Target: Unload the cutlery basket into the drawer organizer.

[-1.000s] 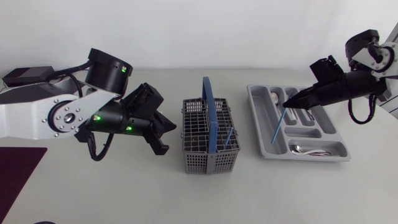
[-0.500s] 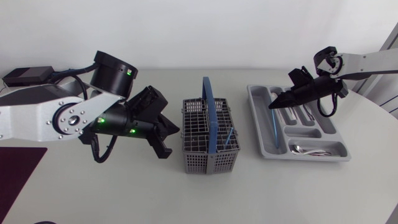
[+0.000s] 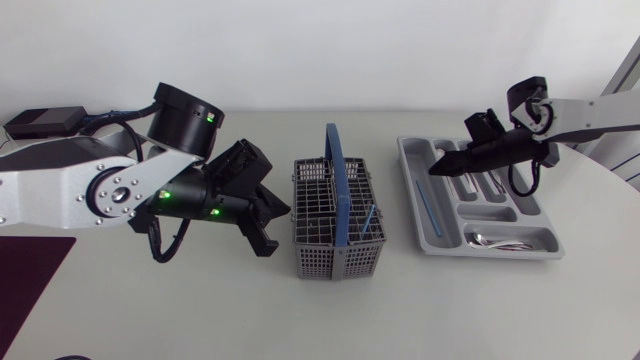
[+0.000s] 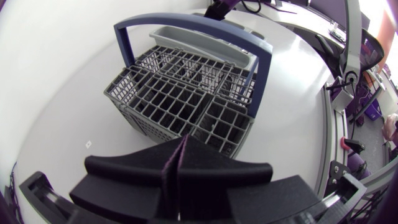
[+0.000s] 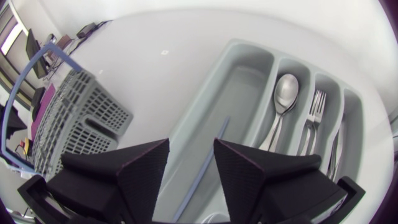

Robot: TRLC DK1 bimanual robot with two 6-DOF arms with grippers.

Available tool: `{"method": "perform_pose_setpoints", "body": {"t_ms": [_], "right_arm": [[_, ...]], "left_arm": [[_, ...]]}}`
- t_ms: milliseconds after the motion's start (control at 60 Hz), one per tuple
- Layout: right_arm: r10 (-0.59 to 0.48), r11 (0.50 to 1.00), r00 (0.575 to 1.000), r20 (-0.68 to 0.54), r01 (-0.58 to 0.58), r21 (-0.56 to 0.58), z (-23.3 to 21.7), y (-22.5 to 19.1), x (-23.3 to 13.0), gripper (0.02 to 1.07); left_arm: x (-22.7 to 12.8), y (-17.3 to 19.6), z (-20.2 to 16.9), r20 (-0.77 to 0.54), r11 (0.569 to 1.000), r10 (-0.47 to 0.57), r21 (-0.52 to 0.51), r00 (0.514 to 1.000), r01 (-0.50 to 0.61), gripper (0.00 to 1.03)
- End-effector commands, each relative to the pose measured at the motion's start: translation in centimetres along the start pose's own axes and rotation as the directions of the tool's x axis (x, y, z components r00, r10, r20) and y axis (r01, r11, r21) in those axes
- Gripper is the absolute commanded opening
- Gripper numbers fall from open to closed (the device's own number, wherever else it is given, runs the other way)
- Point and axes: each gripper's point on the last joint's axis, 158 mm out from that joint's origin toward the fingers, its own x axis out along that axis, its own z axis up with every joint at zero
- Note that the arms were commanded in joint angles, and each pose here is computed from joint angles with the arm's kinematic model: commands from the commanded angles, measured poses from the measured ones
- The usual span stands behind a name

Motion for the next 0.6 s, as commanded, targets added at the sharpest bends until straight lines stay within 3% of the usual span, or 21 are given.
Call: {"method": "perform_pose_setpoints", "body": {"t_ms": [0, 117, 233, 367, 433, 583], "right_arm": [[0.014, 0.995, 0.999, 0.050, -0.009, -0.101, 0.5, 3.6, -2.7, 0.68], [0.113, 0.972, 0.989, 0.097, -0.089, -0.219, -0.4, 9.2, -5.7, 0.67], [0.218, 0.895, 0.972, 0.088, -0.164, -0.414, -3.6, 15.9, -7.4, 0.67], [0.275, 0.821, 0.960, 0.062, -0.200, -0.535, -6.2, 19.5, -7.9, 0.67], [0.322, 0.755, 0.946, 0.038, -0.232, -0.614, -8.2, 22.2, -8.0, 0.67], [0.342, 0.716, 0.939, 0.026, -0.243, -0.655, -8.8, 24.2, -7.2, 0.64]], "left_arm": [[0.4, -0.2, -0.2, -0.015, 1.000, -0.009, 0.012, 1.000, 0.010, 0.14], [0.4, -0.4, -0.2, -0.015, 1.000, -0.013, 0.014, 1.000, 0.013, 0.14], [0.3, -0.6, -0.2, -0.012, 1.000, -0.014, 0.017, 1.000, 0.014, 0.14], [0.0, -0.7, -0.1, -0.010, 1.000, -0.014, 0.019, 1.000, 0.014, 0.14], [0.0, -0.9, 0.0, -0.007, 1.000, -0.015, 0.023, 1.000, 0.015, 0.14], [0.0, -1.0, -0.1, -0.012, 1.000, -0.015, 0.024, 1.000, 0.015, 0.14]]}}
